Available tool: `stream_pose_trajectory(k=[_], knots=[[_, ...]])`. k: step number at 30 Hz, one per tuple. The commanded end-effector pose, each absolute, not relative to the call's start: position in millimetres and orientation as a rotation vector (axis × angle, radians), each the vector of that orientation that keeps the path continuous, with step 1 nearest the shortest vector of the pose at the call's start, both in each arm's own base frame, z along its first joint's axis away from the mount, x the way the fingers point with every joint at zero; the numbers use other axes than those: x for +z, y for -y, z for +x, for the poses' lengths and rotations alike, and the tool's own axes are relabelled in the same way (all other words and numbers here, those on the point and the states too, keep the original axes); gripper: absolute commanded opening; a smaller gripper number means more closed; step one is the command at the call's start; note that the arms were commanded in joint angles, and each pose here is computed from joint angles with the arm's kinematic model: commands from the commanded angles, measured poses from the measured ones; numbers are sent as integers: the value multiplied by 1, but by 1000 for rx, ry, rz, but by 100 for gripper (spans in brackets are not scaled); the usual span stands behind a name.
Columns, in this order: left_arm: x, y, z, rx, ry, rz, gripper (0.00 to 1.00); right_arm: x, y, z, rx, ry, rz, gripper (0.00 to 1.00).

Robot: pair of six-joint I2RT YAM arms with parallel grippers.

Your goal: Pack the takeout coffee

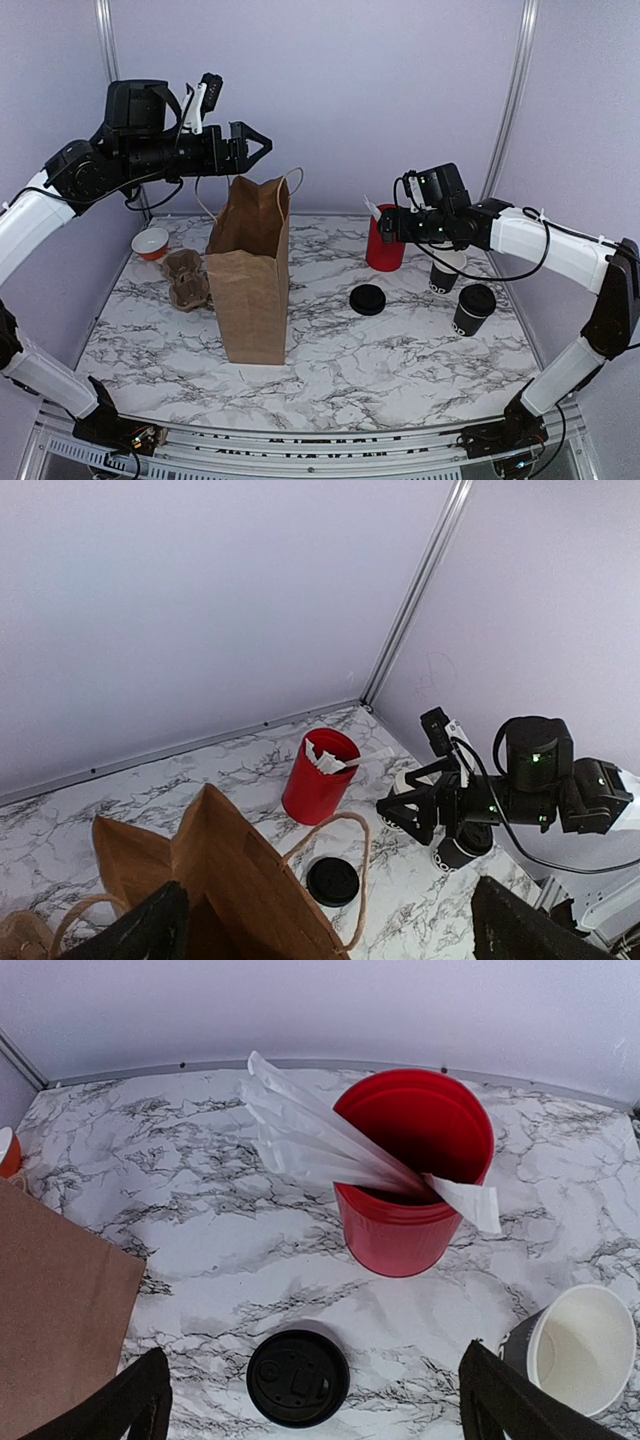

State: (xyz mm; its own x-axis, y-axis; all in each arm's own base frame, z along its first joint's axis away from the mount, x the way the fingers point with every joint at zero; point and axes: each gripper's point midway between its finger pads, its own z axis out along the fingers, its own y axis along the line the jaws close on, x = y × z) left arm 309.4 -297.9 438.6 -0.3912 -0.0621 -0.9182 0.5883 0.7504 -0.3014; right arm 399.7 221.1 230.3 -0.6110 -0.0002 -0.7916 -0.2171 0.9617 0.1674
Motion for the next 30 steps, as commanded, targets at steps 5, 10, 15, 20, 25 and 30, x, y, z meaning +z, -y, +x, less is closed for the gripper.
stream_pose_trajectory(k=[5,10,15,20,25,30], knots=[[475,172,329,-553,-1722,-144,99,268,-227,407,341,-2069,-154,97],[434,116,345,-509,-1777,-358,99,282,-226,407,355,-2001,-149,97],[373,80,365,-476,-1889,-496,99,294,-226,405,387,-1939,-142,97],[288,48,381,-485,-2035,-645,99,306,-223,398,419,-1877,-137,97],[202,20,391,-468,-2124,-788,99,316,-216,389,438,-1824,-129,98],[141,10,406,-489,-2174,-886,99,332,-213,382,468,-1779,-115,99]])
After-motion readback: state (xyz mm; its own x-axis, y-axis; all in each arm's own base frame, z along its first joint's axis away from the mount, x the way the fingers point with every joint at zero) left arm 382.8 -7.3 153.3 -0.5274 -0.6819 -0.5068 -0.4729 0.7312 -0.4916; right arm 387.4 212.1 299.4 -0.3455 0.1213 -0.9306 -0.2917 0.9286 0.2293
